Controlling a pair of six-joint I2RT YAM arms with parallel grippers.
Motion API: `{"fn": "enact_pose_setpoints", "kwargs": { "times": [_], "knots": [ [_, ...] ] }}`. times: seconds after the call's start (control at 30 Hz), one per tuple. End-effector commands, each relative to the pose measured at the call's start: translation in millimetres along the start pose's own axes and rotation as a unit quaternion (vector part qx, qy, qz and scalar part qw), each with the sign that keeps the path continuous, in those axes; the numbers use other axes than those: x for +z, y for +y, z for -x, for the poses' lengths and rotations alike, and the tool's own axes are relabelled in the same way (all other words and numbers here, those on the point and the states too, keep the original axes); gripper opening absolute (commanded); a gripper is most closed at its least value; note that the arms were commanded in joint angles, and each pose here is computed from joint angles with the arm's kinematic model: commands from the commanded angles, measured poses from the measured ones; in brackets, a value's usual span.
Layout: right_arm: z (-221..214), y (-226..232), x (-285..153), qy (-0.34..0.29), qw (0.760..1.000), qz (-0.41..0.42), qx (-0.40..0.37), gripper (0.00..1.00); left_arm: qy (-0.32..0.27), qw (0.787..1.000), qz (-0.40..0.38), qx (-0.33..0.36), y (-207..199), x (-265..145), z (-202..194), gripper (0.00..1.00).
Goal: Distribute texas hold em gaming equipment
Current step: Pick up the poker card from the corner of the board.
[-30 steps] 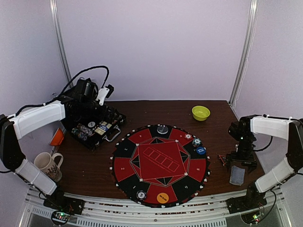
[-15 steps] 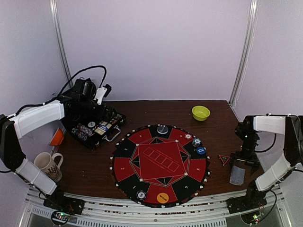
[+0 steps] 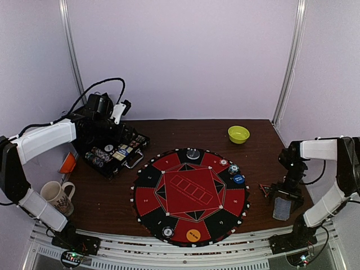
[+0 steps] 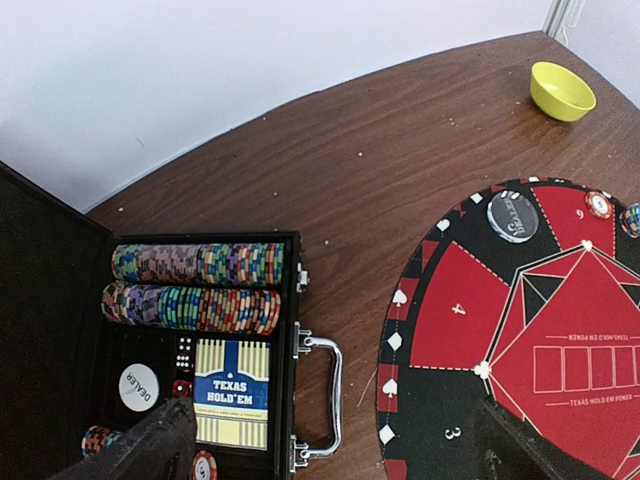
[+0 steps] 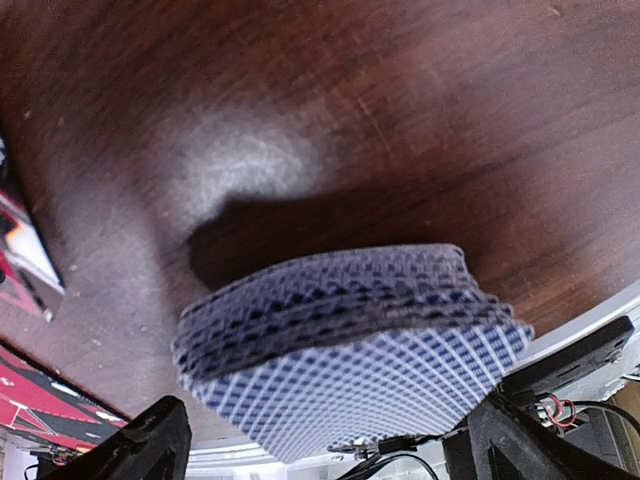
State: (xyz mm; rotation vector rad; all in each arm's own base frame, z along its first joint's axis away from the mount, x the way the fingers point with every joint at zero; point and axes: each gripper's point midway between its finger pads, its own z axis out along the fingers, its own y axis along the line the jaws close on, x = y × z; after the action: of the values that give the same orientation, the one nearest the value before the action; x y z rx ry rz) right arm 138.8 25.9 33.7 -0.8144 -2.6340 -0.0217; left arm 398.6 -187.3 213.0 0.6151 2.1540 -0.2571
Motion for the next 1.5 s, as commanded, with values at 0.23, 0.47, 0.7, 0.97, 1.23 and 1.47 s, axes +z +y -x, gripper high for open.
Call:
{"fn": "enact_pose_setpoints", "kwargs": {
  "times": [0.23,0.47,0.7,0.97,1.23,1.47],
  "knots": [
    [11.1,-3.3,12.3,-0.011,0.999,-0.018,0.028,1.00,-0.025,1.000,0.006,0.006,5.7,-6.9,15.9,0.98],
    [1.3,1.8,30.9,0.014,0.999,0.006,0.042,0.97,-0.026,1.000,0.007,0.004,7.9,-7.5,16.7,0.98],
    [-11.4,0.3,40.6,0.012,0.997,0.032,0.068,0.91,-0.025,1.000,0.006,0.003,8.7,-6.8,16.4,0.98],
    [-4.4,-6.0,39.7,-0.004,0.995,0.010,0.098,0.89,-0.027,1.000,0.006,0.002,9.1,-8.8,17.2,0.98],
    [24.0,-13.3,15.6,-0.065,0.991,-0.033,0.111,0.90,-0.029,1.000,0.008,0.002,10.1,-10.7,17.8,0.98],
    [4.9,-10.3,37.1,-0.031,0.992,-0.001,0.121,0.95,-0.026,1.000,0.008,0.003,10.6,-9.6,16.6,0.98]
  ]
}}
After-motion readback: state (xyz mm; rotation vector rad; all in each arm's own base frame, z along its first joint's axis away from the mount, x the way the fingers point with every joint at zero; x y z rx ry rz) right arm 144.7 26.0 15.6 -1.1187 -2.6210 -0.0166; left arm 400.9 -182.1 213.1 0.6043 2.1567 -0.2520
